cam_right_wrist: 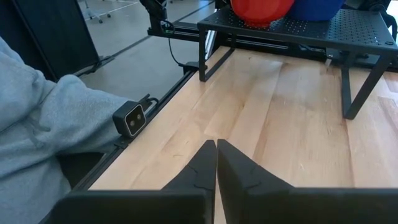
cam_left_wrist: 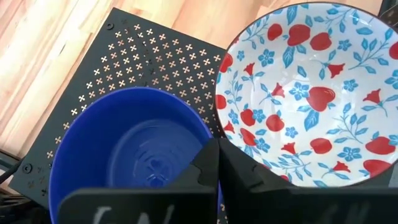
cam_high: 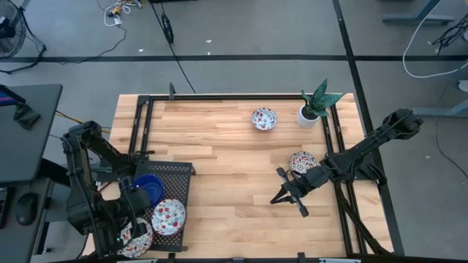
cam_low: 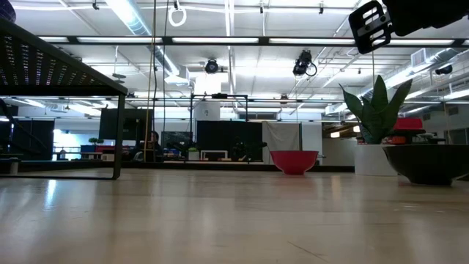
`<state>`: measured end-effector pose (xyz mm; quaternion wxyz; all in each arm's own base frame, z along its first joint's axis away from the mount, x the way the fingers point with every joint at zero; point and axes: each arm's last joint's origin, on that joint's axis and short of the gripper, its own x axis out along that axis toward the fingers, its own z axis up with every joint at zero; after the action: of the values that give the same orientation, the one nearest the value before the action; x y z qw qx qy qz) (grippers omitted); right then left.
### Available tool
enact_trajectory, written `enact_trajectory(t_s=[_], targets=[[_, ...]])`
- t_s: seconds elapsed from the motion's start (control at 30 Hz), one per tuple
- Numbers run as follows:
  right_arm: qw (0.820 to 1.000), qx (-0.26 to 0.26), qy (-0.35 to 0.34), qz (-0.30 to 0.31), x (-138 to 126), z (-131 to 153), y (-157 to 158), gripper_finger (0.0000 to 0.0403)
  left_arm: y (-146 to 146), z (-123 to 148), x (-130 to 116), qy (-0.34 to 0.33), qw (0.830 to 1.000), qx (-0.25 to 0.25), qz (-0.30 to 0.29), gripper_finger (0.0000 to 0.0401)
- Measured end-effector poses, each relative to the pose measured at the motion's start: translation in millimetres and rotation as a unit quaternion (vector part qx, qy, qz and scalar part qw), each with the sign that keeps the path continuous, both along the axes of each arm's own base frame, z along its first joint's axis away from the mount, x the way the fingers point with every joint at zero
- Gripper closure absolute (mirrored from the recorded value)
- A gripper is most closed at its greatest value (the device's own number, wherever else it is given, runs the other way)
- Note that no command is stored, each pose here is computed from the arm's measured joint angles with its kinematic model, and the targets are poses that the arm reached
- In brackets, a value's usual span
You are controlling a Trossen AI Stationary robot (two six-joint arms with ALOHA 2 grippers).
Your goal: Pick & Place Mini bowls
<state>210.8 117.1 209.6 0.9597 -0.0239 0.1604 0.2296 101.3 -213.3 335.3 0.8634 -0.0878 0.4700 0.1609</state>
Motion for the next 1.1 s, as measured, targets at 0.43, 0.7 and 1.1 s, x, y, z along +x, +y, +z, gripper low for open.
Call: enact_trajectory(t_s=[0.43,0.7,1.1], targets=[[1.0,-0.002,0.004,0.0,0,-1,0,0.0385,1,-2,5,0.022,1.0,-0.007,0.012,0.0398],[1.0,-0.002,0.004,0.0,0,-1,0,0.0385,1,-4,8,0.03,1.0,0.003,0.008,0.0398],[1.0,-0.015,-0.006,0.0,0,0,0,0.0385,7,5,22,-0.166,0.981,0.102,0.01,0.0399]])
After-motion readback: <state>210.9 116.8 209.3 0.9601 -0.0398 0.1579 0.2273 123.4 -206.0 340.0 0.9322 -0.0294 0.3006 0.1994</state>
